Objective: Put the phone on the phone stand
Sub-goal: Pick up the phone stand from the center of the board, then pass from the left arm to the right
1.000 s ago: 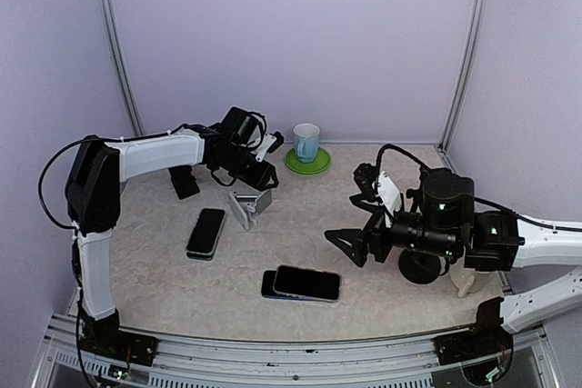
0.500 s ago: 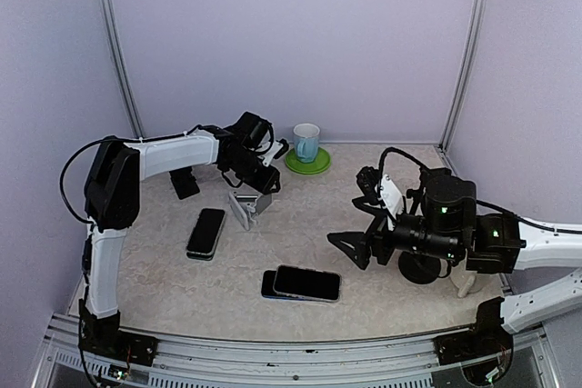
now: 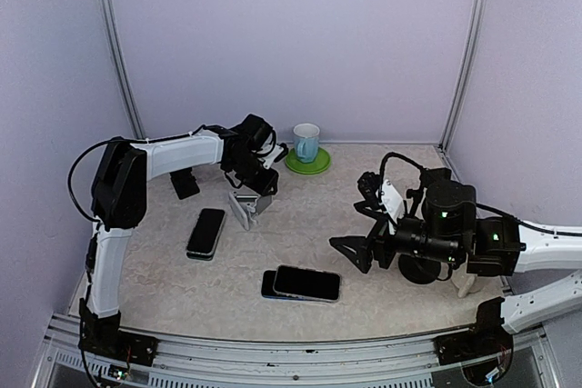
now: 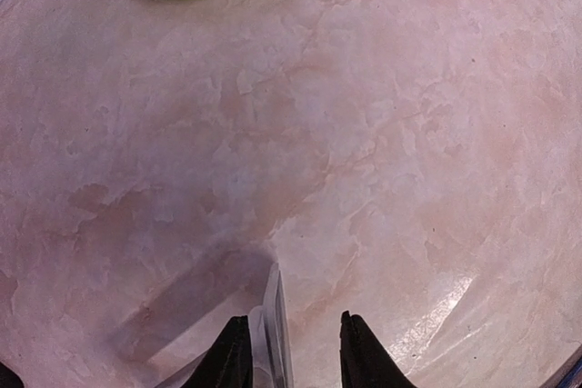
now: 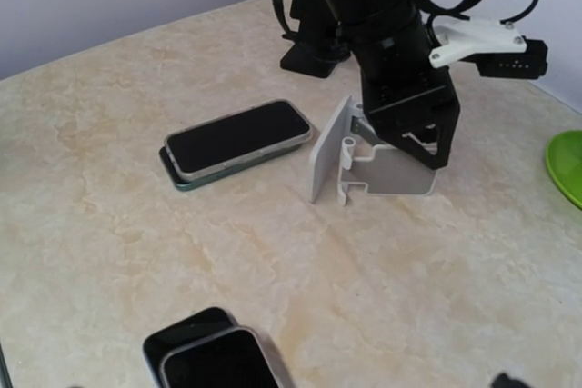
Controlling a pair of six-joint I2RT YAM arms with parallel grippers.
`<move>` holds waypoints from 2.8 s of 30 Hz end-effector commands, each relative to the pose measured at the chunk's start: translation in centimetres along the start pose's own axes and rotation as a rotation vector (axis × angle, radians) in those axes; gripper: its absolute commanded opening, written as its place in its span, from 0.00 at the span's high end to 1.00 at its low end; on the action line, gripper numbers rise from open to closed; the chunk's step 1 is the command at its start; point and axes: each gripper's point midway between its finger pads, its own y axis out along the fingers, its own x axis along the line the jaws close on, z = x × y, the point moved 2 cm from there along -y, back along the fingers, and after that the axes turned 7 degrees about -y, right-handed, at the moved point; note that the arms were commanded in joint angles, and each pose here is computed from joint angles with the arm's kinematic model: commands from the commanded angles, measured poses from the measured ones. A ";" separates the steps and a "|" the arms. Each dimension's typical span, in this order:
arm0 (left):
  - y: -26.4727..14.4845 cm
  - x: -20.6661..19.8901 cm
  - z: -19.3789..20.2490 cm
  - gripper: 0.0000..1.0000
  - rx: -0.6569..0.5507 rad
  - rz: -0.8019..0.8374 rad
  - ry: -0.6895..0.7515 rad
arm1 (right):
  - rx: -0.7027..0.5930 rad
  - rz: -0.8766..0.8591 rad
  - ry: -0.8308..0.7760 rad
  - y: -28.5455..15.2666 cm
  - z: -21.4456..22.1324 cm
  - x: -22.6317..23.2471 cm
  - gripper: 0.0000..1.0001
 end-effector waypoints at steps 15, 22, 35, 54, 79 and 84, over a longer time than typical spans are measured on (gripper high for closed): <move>1.4 0.6 0.0 0.90 0.037 0.001 -0.011 | -0.017 0.004 0.002 -0.3 0.0 -0.2 0.00; 1.5 0.7 0.3 1.00 0.053 0.004 -0.022 | -0.025 0.014 -0.002 -0.6 -0.4 -0.5 0.00; -4.3 -0.7 -5.1 1.00 -0.158 0.058 -0.064 | -0.033 0.030 -0.010 -0.6 -1.1 -0.8 0.00; -16.0 -0.7 -10.6 1.00 -0.686 0.250 -0.078 | -0.024 0.039 -0.005 -0.4 -1.0 -0.9 0.00; -11.6 -0.6 -5.9 1.00 -0.948 0.256 -0.055 | 0.007 0.029 0.000 0.7 0.6 -0.5 0.00; -12.1 -2.7 -4.8 1.00 -0.967 0.386 -0.055 | 0.023 0.007 -0.002 1.7 1.3 -0.1 0.00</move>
